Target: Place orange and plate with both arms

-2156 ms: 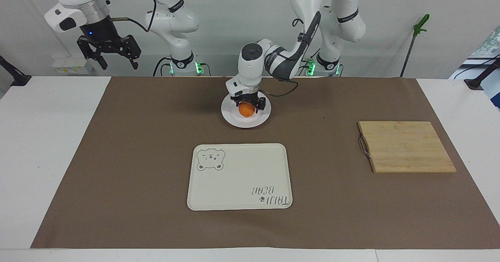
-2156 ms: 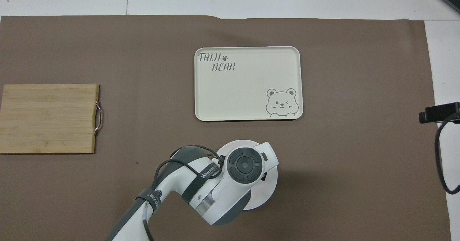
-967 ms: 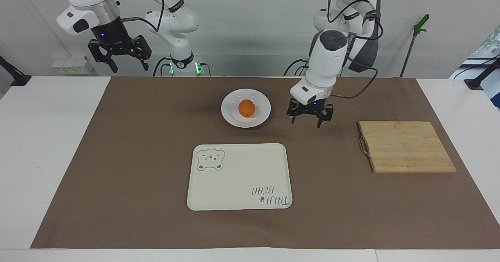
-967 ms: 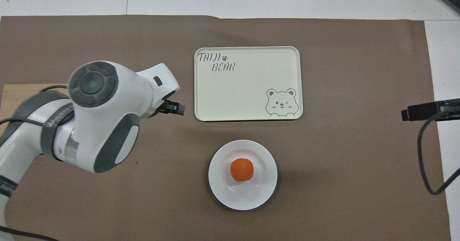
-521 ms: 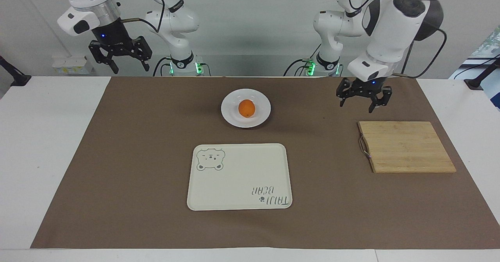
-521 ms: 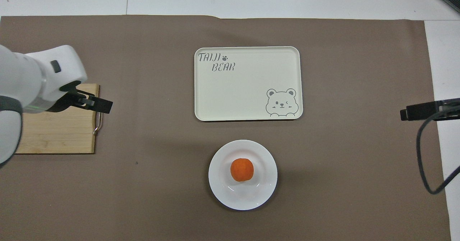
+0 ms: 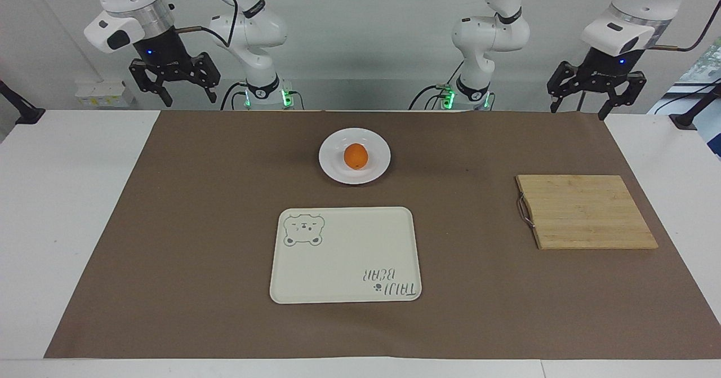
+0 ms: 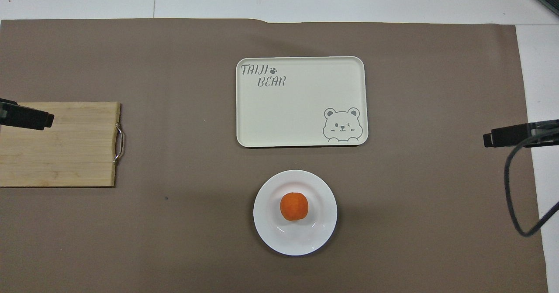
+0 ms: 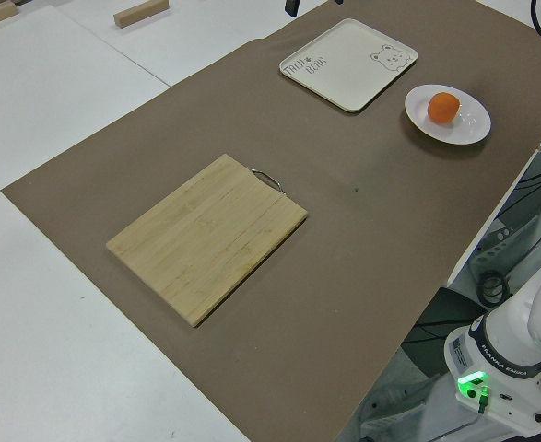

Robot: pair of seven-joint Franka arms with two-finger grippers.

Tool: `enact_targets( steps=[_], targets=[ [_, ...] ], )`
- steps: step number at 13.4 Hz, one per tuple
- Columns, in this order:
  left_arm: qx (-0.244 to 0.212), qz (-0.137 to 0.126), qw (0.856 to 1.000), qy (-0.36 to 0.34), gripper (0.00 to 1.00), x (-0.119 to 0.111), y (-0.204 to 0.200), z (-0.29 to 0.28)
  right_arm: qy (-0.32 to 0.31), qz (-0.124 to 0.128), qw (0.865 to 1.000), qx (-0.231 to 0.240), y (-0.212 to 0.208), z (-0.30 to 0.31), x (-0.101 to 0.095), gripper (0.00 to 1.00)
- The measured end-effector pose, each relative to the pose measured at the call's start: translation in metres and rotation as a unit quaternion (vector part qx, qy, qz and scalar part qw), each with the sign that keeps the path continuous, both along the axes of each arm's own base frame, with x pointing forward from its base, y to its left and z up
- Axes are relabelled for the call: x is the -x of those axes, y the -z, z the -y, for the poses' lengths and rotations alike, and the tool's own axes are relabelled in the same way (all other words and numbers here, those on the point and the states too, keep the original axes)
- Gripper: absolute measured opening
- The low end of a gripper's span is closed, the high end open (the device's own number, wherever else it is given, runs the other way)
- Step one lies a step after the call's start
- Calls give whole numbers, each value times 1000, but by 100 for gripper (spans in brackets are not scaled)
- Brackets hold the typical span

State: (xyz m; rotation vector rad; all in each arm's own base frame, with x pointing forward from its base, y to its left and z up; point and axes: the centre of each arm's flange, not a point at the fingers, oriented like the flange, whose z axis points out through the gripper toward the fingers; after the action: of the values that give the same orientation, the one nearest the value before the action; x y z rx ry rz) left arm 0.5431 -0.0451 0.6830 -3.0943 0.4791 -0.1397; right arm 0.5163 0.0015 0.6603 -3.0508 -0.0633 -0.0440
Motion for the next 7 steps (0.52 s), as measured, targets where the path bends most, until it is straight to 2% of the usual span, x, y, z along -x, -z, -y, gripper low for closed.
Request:
enact_targets(
  steps=[3,7],
  targets=[
    [-1,-10,1000,1,100,-15,4,3,1,-5,1000,-27,4,-3,0,100],
    [-2,-19,1000,1,100,-8,4,4,5,-23,996,-88,25,-11,-2,100]
  ],
)
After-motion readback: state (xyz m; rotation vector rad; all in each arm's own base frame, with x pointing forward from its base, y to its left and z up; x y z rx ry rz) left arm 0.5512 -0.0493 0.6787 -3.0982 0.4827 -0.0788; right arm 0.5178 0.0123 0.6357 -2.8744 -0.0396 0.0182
